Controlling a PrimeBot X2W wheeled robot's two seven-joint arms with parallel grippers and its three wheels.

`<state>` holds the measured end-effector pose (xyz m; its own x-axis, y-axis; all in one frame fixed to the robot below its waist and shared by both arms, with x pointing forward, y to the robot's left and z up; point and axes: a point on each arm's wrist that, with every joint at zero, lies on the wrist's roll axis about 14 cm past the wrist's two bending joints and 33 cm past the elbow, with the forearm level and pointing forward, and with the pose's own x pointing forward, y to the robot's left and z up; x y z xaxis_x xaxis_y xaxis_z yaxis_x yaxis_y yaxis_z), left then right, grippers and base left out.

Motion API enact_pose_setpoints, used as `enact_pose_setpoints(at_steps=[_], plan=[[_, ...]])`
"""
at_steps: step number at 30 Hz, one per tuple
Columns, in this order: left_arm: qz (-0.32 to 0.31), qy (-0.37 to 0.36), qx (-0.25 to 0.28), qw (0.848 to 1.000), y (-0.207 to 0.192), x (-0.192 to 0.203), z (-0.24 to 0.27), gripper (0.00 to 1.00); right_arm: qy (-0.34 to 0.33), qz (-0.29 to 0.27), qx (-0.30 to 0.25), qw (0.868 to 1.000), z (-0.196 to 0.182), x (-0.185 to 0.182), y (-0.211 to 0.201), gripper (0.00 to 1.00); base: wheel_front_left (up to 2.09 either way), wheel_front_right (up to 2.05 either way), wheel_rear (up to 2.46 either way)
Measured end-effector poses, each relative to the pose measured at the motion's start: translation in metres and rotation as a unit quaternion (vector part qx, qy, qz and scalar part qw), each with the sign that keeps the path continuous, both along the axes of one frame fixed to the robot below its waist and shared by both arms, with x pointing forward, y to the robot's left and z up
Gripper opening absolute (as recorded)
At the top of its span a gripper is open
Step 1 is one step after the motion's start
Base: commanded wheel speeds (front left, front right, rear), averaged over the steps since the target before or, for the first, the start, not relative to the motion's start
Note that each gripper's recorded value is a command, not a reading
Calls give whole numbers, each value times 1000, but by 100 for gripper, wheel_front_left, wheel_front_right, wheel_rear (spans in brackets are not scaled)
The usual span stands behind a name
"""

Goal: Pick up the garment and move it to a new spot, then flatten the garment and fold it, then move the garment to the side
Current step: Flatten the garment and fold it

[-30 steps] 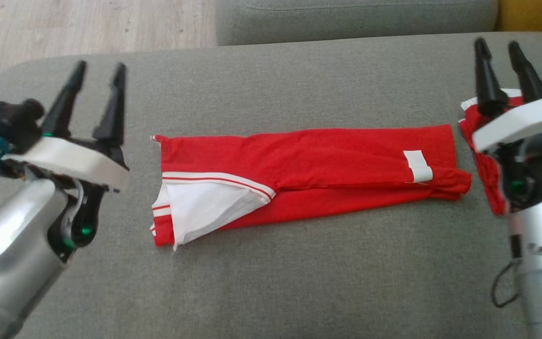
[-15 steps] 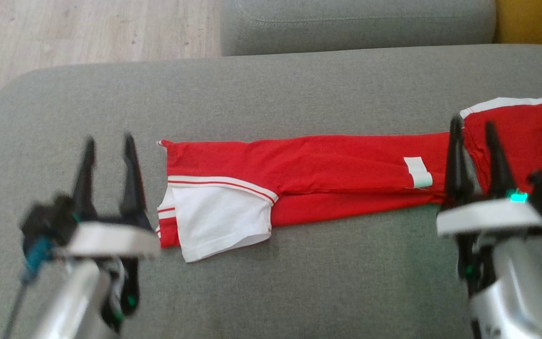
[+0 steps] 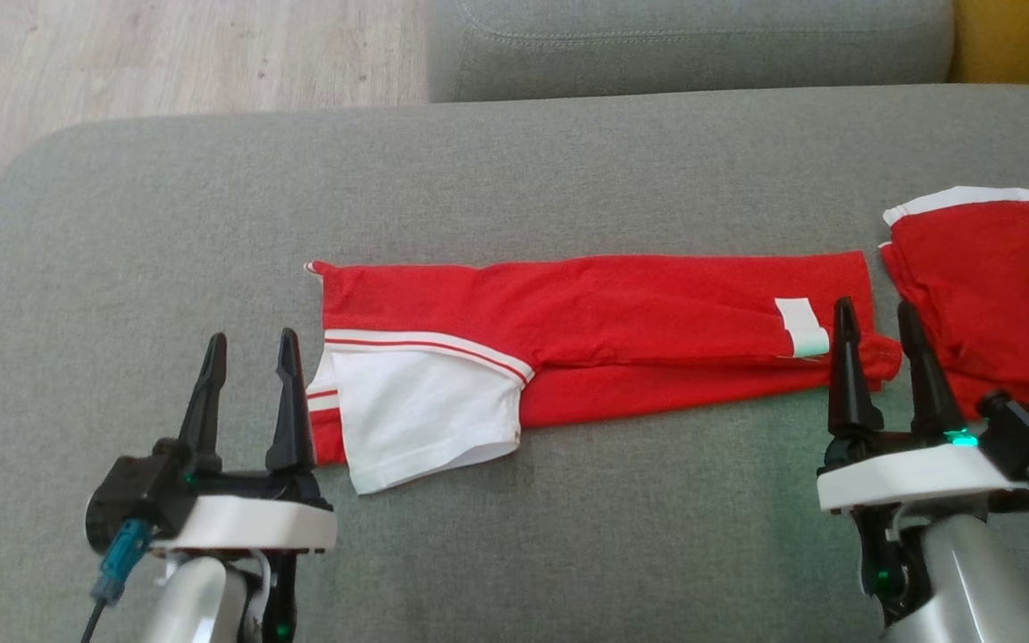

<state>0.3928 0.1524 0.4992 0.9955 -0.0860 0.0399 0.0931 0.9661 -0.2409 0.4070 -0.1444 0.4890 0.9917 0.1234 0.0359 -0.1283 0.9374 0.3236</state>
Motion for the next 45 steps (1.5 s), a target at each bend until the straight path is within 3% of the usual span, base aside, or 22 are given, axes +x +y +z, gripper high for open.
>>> enact_pose_setpoints(at_steps=[5, 10, 17, 22, 27, 28, 29, 30, 38, 41, 45], plan=[[-3, 3, 3, 1000, 1, 3, -5, 100, 7, 0, -23, 1000, -7, 4, -1, 100, 0, 0, 0], [-8, 6, 6, 1000, -1, 11, -10, 100, 38, -43, -55, 997, -27, 22, -32, 100, 0, 0, 0], [-1, 18, 6, 1000, 7, 18, -20, 100, 113, -88, -32, 989, -72, 39, -55, 100, 0, 0, 0], [2, 23, 7, 1000, 11, 21, -25, 100, 196, -74, -19, 978, -120, 28, -42, 100, 0, 0, 0], [3, 22, 6, 1000, 12, 25, -25, 100, 218, -62, -13, 974, -130, 38, -32, 100, 0, 0, 0], [2, 21, 7, 1000, 12, 26, -25, 100, 219, -60, -11, 974, -130, 41, -31, 85, 0, 0, 0], [2, 20, 8, 1000, 12, 27, -24, 100, 219, -58, -11, 974, -130, 43, -30, 27, 0, 0, 0], [2, 18, 7, 1000, 13, 29, -23, 100, 218, -56, -10, 974, -128, 47, -28, 0, 0, 0, 0], [-7, 8, 8, 1000, 5, 33, -17, 100, 164, -88, -34, 982, -94, 53, -53, 0, 0, 0, 0], [-15, -1, 5, 1000, -1, 34, -11, 100, 116, -128, -91, 981, -64, 51, -91, 0, 0, 0, 0], [-21, -9, 3, 1000, -5, 34, -5, 100, 108, -152, -126, 974, -43, 45, -116, 0, 0, 0, 0]])
